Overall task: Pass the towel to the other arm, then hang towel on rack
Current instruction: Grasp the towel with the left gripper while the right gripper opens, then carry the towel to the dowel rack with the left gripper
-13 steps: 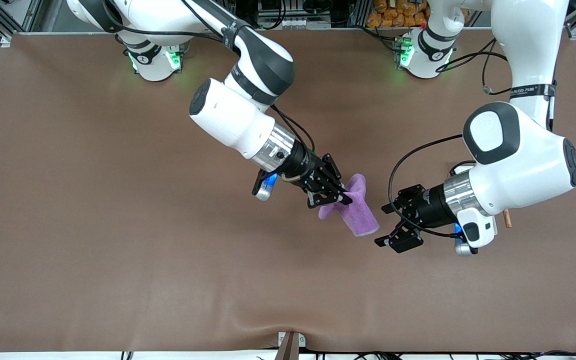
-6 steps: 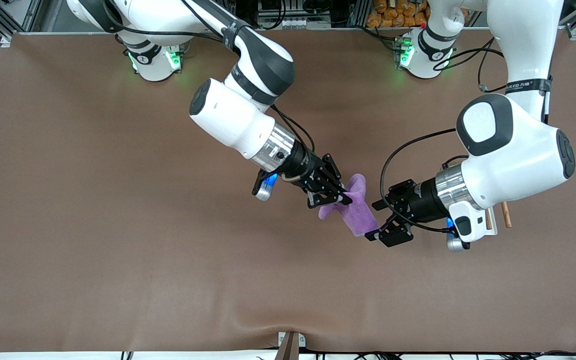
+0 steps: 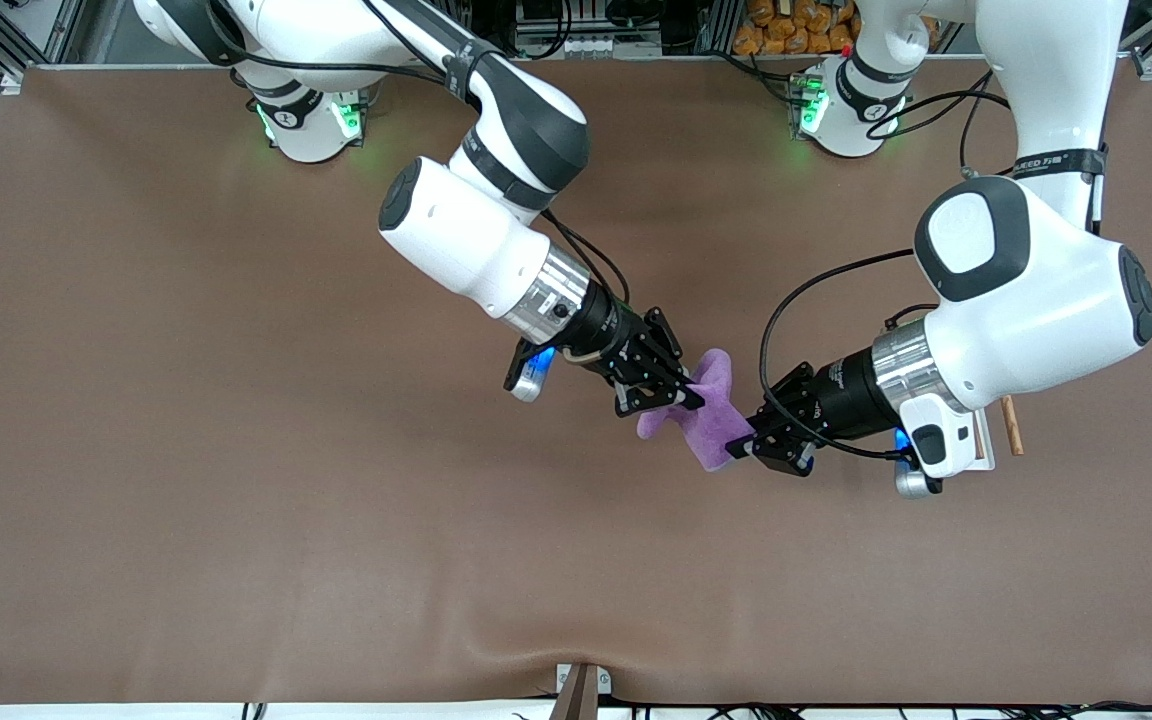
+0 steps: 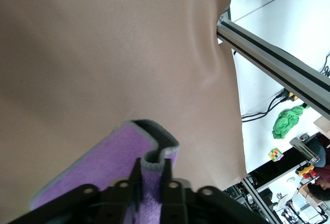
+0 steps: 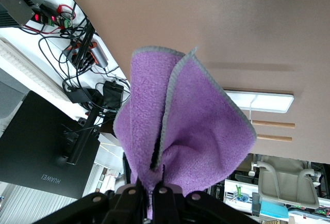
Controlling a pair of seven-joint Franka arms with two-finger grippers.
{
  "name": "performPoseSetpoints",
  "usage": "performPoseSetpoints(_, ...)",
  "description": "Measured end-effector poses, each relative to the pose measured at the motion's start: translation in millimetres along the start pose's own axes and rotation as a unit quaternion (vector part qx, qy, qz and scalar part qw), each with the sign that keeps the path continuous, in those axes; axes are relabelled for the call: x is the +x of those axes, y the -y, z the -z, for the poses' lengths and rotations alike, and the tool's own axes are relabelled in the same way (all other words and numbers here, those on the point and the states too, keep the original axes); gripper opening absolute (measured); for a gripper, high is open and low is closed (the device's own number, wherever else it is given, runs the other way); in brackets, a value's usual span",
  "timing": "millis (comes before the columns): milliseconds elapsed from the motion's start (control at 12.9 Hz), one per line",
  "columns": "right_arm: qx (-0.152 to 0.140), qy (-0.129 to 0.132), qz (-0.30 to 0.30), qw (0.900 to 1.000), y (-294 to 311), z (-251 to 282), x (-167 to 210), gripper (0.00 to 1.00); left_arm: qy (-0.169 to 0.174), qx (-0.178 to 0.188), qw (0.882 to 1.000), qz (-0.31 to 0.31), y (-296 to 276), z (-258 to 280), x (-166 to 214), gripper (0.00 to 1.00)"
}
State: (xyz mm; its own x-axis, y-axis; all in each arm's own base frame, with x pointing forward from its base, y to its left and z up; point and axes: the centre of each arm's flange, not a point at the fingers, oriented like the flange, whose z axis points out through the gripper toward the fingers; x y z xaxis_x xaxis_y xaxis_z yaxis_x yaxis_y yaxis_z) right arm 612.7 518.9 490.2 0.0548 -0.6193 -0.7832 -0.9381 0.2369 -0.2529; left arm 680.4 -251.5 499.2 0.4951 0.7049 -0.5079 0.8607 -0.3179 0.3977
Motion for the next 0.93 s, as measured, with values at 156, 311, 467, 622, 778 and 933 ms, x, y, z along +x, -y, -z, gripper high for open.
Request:
performPoseSetpoints(156,0.0,0.0,0.0,1.0,0.0,0.0,0.0,0.05,-0.001,-0.003,1.0,-0.002,-0.9,4.0,-1.7,0.03)
performPoseSetpoints(311,0.0,0.0,0.0,1.0,0.0,0.0,0.0,0.05,-0.002,-0.007,1.0,-0.011,-1.8,11.9,-1.5,0.03)
performPoseSetpoints(467,0.0,0.0,0.0,1.0,0.0,0.0,0.0,0.05,0.001,0.002,1.0,-0.024,0.5,19.3,0.9,0.03)
performPoseSetpoints(622,0.0,0.0,0.0,1.0,-0.4,-0.3,-0.1,0.09,0.012,0.028,0.998,-0.05,8.4,24.7,13.4,0.03)
performPoseSetpoints(778,0.0,-0.001,0.0,1.0,0.2,-0.2,0.5,0.16,0.018,0.057,0.995,-0.083,20.0,37.5,39.6,0.03)
performPoseSetpoints(933,0.001,-0.004,0.005,1.0,0.8,0.0,1.1,0.37,0.008,0.098,0.986,-0.136,35.3,52.8,70.3,0.03)
